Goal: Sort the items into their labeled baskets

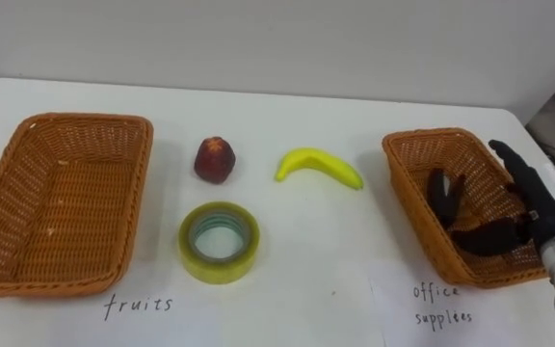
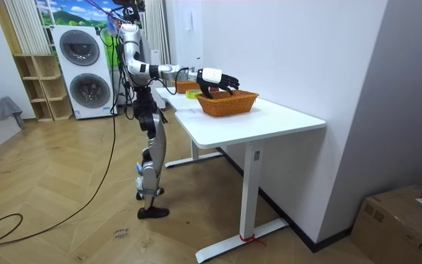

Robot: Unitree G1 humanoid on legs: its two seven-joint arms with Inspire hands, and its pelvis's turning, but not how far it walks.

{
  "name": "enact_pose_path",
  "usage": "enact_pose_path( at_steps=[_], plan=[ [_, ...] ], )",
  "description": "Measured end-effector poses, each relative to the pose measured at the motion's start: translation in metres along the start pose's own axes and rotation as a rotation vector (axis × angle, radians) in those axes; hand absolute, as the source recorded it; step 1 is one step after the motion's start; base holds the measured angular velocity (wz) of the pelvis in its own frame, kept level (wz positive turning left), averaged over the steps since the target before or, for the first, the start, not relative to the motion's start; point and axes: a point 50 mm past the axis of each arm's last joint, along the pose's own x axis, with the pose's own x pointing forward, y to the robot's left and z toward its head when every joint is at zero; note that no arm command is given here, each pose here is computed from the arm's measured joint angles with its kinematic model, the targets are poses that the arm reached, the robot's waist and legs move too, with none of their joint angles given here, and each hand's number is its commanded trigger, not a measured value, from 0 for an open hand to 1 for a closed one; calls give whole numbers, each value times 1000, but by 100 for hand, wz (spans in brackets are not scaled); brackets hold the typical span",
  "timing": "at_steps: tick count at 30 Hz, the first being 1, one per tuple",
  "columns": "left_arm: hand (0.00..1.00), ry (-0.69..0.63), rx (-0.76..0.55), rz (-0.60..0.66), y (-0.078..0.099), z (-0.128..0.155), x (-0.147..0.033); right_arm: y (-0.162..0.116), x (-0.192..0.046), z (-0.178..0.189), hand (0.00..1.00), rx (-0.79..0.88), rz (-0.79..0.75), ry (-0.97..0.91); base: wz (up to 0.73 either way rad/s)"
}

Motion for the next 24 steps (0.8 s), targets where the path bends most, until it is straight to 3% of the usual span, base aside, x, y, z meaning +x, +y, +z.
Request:
enact_pose_path(
  at_steps=[17, 24],
  plan=[
    [0, 2, 1, 4, 0, -1, 0, 0, 0, 1, 0, -2, -2, -4, 0],
    [0, -8, -4, 21, 1, 2, 0, -9, -2, 20, 0, -5, -42, -90, 0]
  ],
)
